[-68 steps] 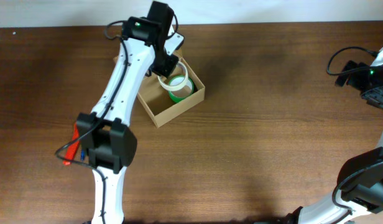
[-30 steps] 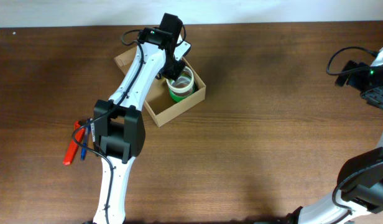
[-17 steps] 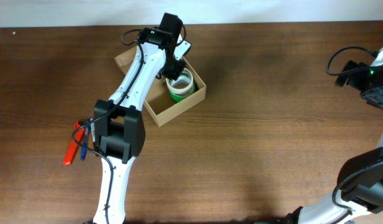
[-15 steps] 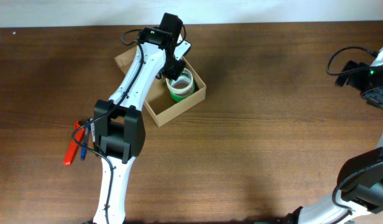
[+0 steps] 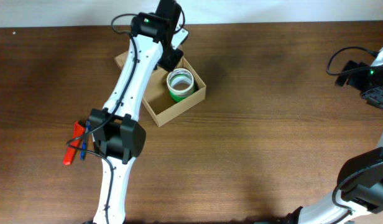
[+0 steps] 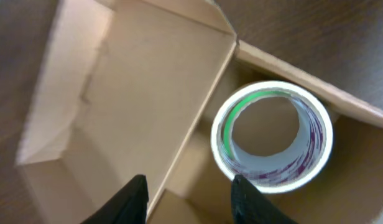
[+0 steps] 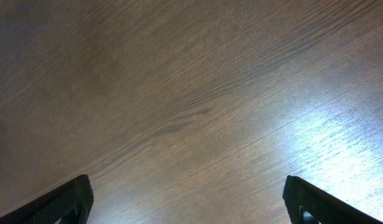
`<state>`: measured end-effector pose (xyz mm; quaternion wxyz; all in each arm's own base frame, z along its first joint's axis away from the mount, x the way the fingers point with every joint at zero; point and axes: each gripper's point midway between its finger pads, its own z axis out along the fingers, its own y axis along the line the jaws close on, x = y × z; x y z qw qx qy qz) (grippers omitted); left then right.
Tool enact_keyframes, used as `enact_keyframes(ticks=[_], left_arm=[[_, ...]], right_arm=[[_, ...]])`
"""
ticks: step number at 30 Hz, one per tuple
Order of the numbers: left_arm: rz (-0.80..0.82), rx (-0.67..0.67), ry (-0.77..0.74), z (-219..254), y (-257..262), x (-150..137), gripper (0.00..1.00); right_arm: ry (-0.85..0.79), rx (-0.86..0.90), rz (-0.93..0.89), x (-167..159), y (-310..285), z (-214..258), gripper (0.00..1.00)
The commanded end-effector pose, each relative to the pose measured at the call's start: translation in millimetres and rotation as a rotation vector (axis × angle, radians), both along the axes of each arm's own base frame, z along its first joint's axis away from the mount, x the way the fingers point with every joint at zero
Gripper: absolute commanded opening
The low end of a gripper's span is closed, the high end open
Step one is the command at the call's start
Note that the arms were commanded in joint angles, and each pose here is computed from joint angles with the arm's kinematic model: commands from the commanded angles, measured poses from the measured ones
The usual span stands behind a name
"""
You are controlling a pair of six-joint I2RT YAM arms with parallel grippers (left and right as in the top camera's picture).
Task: Pack container
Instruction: 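Release the white tape and lift the left gripper away, then lower the left gripper over the orange utility knife and grasp it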
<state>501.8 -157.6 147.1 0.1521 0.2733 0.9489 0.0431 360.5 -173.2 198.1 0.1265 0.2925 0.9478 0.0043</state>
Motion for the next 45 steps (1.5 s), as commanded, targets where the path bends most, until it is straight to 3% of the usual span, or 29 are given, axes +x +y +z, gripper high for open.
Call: enact_keyframes(ticks=[1,7,10,14,18,23,28,30,41,45], left_arm=[[0.028,0.060,-0.125,64,19,-8,0.44],[0.123,0.108,-0.277,143,69,-33,0.49],[0.222,0.136,-0.335,174,119,-56,0.54],[0.352,0.170,-0.345,174,180,-87,0.60],[0.505,0.188,-0.244,136,243,-126,0.63],[0.610,0.025,0.027,51,270,-165,0.63],[0.653,-0.071,0.179,-20,292,-191,0.62],[0.625,-0.122,0.203,-31,290,-193,0.62],[0.524,-0.057,0.302,-76,307,-197,0.60],[0.517,-0.048,0.375,-98,309,-202,0.52]], right_arm=[[-0.011,-0.007,-0.012,-3,0,5,0.99],[-0.011,-0.007,-0.011,-3,0,5,0.99],[-0.011,-0.007,-0.012,-3,0,5,0.99],[-0.011,-0.007,-0.012,-3,0,5,0.99],[-0.011,-0.007,-0.011,-3,0,5,0.99],[-0.011,-0.007,-0.012,-3,0,5,0.99],[-0.011,-0.007,-0.011,-3,0,5,0.99],[-0.011,-0.007,-0.012,-3,0,5,0.99],[-0.011,-0.007,-0.012,-3,0,5,0.99],[-0.011,-0.007,-0.012,-3,0,5,0.99]])
